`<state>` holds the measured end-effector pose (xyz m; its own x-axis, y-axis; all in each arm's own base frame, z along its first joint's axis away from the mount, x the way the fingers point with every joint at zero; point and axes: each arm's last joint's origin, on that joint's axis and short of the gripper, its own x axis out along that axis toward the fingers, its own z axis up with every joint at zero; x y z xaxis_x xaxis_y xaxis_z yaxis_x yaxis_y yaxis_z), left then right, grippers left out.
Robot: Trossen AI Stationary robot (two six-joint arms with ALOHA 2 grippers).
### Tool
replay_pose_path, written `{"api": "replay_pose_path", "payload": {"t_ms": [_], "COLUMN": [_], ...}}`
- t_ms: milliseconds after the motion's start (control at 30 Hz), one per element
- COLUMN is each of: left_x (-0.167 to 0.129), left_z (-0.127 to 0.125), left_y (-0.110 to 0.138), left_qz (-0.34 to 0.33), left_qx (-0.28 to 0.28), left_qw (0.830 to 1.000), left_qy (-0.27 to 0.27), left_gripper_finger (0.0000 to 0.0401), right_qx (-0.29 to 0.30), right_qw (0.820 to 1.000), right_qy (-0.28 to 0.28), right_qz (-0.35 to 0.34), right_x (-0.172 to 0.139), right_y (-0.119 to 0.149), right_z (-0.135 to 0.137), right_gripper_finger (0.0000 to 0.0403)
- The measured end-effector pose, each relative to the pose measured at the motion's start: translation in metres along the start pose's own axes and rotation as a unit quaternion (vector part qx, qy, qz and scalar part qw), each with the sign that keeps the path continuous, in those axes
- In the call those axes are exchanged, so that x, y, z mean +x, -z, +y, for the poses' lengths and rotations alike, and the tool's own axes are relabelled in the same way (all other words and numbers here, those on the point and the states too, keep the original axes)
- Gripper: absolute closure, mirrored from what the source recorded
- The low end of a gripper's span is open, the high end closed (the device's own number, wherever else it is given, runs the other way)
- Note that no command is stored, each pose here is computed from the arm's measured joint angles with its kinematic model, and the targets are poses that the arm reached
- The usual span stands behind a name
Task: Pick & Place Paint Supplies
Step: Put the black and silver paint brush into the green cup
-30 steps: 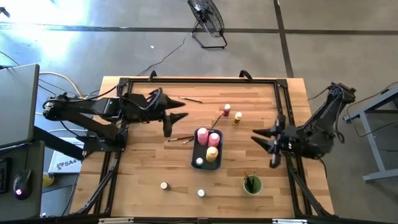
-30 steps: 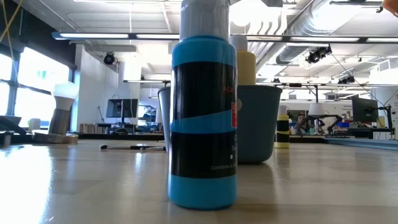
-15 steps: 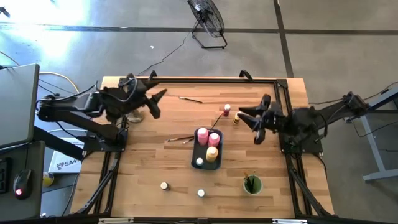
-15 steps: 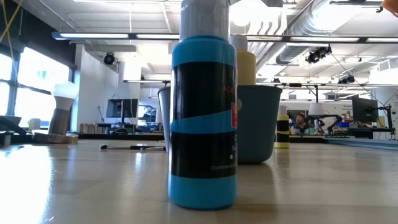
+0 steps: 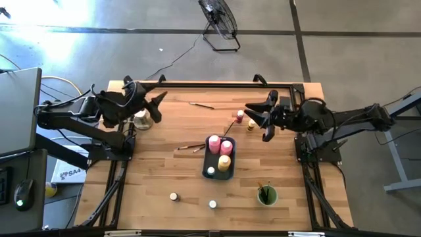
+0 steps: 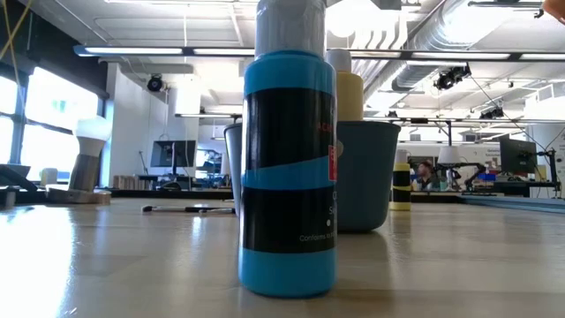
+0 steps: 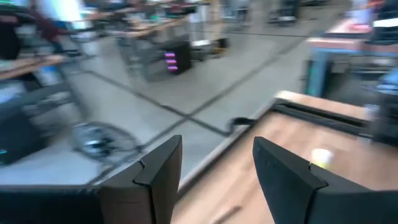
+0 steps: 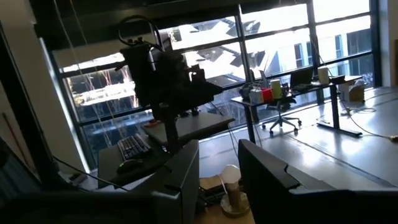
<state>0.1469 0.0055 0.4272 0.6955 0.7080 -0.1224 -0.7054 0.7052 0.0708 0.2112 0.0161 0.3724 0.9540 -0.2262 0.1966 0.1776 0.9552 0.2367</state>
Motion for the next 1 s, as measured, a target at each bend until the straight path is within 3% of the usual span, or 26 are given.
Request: {"api": "replay_pose_path", "payload": {"t_ms": [167, 300, 633, 1000], "left_x": [0.001, 0.001, 0.001, 0.002], "left_z": [0.003, 0.005, 0.004, 0.002], "left_y": [0.002, 0.001, 0.003, 0.0], "left_qz": [-0.002, -0.003, 0.006, -0.005], "left_qx": [0.0, 0.022, 0.038, 0.018], "left_qw": [0.995, 0.992, 0.994, 0.996], "left_qy": [-0.097, -0.128, -0.104, -0.084], "left_gripper_finger": [0.0208, 0.0208, 0.0208, 0.0208], "right_qx": [0.01, 0.013, 0.006, -0.056], "right_qw": [1.0, 1.0, 1.0, 0.998], "right_qy": [0.013, 0.015, 0.016, 0.041], "right_qz": [0.009, 0.011, 0.011, 0.0], "right_x": [0.006, 0.008, 0.008, 0.009], "right_y": [0.005, 0.007, 0.007, 0.004], "right_z": [-0.004, -0.005, -0.005, -0.012], "right_gripper_finger": [0.0298, 0.0298, 0.0298, 0.0298]}}
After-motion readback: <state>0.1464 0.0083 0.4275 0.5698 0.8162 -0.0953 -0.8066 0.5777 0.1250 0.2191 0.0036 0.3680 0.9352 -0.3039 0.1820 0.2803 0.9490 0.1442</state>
